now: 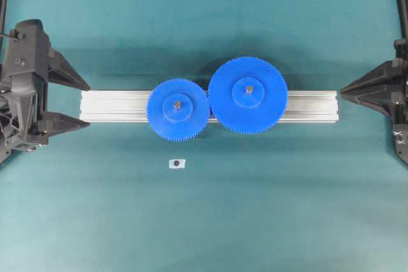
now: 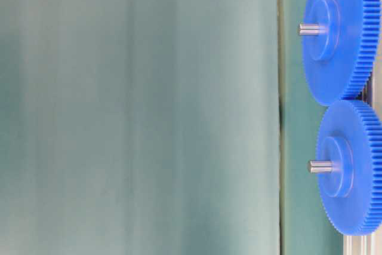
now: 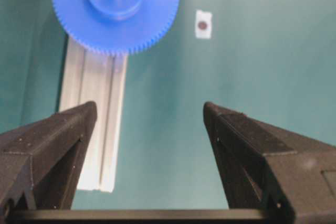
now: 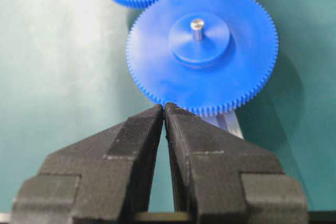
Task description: Insert the small gear onto the shaft.
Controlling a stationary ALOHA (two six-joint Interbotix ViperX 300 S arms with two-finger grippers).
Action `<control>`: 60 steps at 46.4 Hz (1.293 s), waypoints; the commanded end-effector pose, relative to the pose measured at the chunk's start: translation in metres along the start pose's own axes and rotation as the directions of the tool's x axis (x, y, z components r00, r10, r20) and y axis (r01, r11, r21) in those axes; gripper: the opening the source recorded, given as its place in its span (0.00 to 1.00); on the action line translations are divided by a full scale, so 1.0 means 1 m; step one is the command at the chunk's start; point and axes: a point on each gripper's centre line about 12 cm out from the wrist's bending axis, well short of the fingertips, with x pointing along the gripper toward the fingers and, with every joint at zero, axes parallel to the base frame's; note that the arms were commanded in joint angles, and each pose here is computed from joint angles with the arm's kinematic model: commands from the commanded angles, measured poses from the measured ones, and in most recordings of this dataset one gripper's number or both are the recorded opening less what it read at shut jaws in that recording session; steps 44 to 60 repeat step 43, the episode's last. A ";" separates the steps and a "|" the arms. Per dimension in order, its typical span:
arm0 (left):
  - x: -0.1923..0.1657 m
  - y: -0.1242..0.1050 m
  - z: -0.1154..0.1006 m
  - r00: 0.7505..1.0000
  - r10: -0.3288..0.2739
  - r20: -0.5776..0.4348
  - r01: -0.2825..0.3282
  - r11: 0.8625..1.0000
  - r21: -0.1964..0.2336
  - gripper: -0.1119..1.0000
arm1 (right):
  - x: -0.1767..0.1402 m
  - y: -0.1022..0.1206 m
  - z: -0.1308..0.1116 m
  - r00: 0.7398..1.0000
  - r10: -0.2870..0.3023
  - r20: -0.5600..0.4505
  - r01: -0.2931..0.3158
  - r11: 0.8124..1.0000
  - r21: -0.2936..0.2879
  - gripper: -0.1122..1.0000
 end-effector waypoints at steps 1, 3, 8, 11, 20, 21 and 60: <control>-0.006 -0.001 0.010 0.999 -0.003 0.034 0.003 1.000 0.005 0.84 | 0.000 0.001 0.004 1.000 0.001 0.009 -0.001 1.000 0.008 0.30; -0.005 -0.001 0.009 1.000 -0.002 0.029 0.002 1.000 0.005 0.84 | 0.000 0.001 0.004 1.000 0.001 0.011 -0.001 1.000 0.008 0.30; -0.005 -0.001 0.008 1.000 -0.002 0.028 0.002 1.000 0.005 0.84 | 0.000 0.001 0.004 1.000 0.001 0.009 -0.001 1.000 0.008 0.30; -0.005 -0.001 0.008 1.000 -0.002 0.028 0.002 1.000 0.005 0.84 | 0.000 0.001 0.004 1.000 0.001 0.011 -0.001 1.000 0.008 0.30; -0.005 -0.001 0.010 0.999 -0.003 0.032 0.003 1.000 0.005 0.84 | 0.000 0.000 0.004 1.000 0.000 0.011 0.000 1.000 0.009 0.30; -0.005 -0.001 0.009 1.000 -0.003 0.031 0.002 1.000 0.005 0.84 | 0.000 0.000 0.004 1.000 0.000 0.011 0.000 1.000 0.009 0.30; -0.005 -0.001 0.010 1.000 -0.003 0.031 0.003 1.000 0.004 0.84 | 0.000 0.001 0.004 1.000 0.001 0.009 -0.001 1.000 0.008 0.30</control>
